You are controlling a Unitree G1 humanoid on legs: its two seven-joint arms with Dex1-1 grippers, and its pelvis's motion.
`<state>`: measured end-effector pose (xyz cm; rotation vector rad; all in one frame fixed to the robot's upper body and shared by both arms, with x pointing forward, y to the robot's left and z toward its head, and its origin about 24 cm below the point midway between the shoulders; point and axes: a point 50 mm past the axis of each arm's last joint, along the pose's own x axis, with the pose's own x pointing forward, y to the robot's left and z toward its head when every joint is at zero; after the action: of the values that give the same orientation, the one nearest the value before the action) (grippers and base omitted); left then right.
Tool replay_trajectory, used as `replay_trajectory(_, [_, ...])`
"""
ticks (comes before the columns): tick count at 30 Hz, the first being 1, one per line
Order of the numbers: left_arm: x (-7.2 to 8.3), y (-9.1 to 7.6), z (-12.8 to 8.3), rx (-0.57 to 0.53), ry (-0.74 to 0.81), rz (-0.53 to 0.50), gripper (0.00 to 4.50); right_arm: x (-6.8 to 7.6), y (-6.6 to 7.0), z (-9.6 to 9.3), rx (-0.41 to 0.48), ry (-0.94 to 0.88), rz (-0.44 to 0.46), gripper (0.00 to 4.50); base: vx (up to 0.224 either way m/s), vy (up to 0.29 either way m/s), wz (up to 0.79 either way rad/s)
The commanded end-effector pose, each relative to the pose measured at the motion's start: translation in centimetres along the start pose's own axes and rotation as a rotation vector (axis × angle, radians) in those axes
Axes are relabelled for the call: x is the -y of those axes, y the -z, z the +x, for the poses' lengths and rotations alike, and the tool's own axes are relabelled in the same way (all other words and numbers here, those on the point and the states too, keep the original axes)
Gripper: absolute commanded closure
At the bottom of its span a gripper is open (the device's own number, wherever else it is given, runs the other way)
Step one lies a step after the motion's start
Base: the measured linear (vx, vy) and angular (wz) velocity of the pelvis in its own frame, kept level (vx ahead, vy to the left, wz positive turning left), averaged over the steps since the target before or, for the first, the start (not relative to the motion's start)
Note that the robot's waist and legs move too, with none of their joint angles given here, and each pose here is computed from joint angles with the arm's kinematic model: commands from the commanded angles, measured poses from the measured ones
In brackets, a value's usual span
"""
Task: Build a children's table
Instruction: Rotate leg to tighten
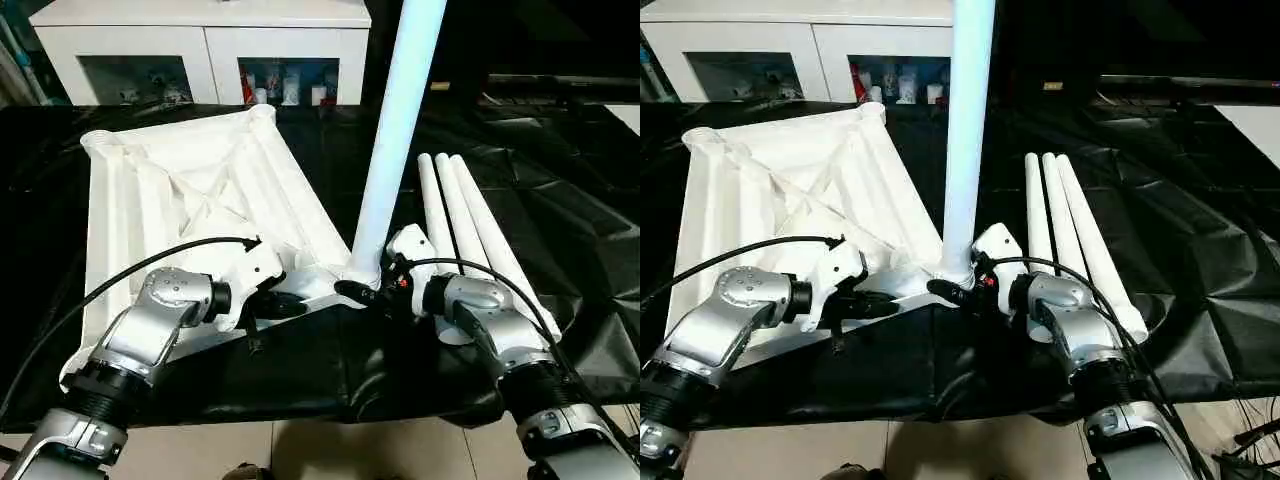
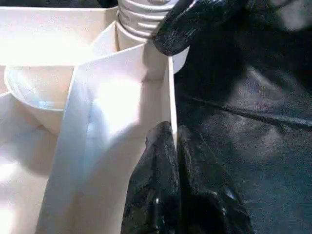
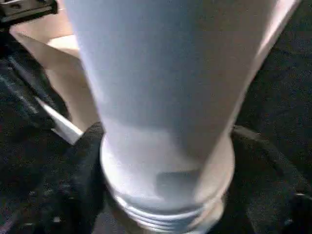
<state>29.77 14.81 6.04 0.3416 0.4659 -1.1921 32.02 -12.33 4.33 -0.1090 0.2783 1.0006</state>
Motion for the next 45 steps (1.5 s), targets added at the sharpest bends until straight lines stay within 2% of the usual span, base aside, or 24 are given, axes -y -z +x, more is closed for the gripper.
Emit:
replay_trajectory(1, [0.5,-1.3,-0.1,0.05,0.063,0.046,4.5,0.5,-0.1,-0.6,-0.002,0.023,0.007,1.17,0.0,0.0,0.0])
replay_trajectory(3, [0.5,-1.3,0.0,0.052,0.064,0.045,4.5,0.2,0.1,-0.5,-0.005,0.003,0.012,1.39,0.0,0.0,0.0])
replay_trajectory(12, [0.7,-1.3,0.1,0.052,0.069,0.039,4.5,-0.1,0.5,-0.6,-0.014,0.0,0.023,1.71,0.0,0.0,0.0])
replay_trajectory(17, [0.4,-1.2,0.9,0.053,0.017,0.024,4.5,0.1,1.5,-0.2,-0.044,0.105,0.048,1.77,0.0,0.0,0.0])
replay_trajectory(18, [0.1,-1.3,1.7,0.049,-0.044,0.015,4.5,0.1,2.0,0.3,-0.051,0.176,0.073,1.77,0.0,0.0,0.0])
replay_trajectory(23, [-0.3,-1.5,3.2,0.041,-0.112,0.0,4.5,-0.1,2.7,1.3,-0.062,0.282,0.125,1.77,0.0,0.0,0.0])
replay_trajectory(24, [-0.4,-2.0,4.5,0.044,-0.161,-0.017,4.5,0.1,3.1,2.2,-0.077,0.418,0.198,1.77,0.0,0.0,0.0])
replay_trajectory(25, [-0.4,-2.0,4.6,0.045,-0.164,-0.017,4.5,0.1,3.1,2.2,-0.078,0.425,0.202,1.77,0.0,0.0,0.0])
replay_trajectory(30, [-0.7,-3.0,6.9,0.045,-0.271,-0.047,4.5,0.4,3.9,3.4,-0.123,0.643,0.336,1.77,0.0,0.0,0.0])
replay_trajectory(33, [-0.9,-3.3,7.6,0.044,-0.318,-0.035,4.5,0.3,3.8,4.0,-0.14,0.67,0.329,1.77,0.0,0.0,0.0])
replay_trajectory(38, [-0.4,-3.0,8.0,0.031,-0.283,-0.006,4.5,0.1,2.4,4.8,-0.049,0.6,0.296,1.77,0.0,0.0,0.0])
replay_trajectory(39, [-0.4,-2.9,7.9,0.03,-0.274,-0.001,4.5,0.2,2.1,4.7,-0.028,0.585,0.291,1.42,0.0,0.0,0.0])
replay_trajectory(42, [-0.2,-2.3,7.1,0.027,-0.234,0.018,4.5,0.6,1.2,4.2,0.044,0.526,0.264,1.42,0.0,0.0,0.0])
replay_trajectory(43, [-0.2,-2.0,6.8,0.024,-0.226,0.015,4.5,0.8,1.0,3.9,0.061,0.506,0.253,1.02,0.0,0.0,0.0])
replay_trajectory(45, [-0.2,-1.9,6.7,0.023,-0.219,0.012,4.5,0.8,0.9,3.8,0.063,0.493,0.245,1.0,0.0,0.0,0.0])
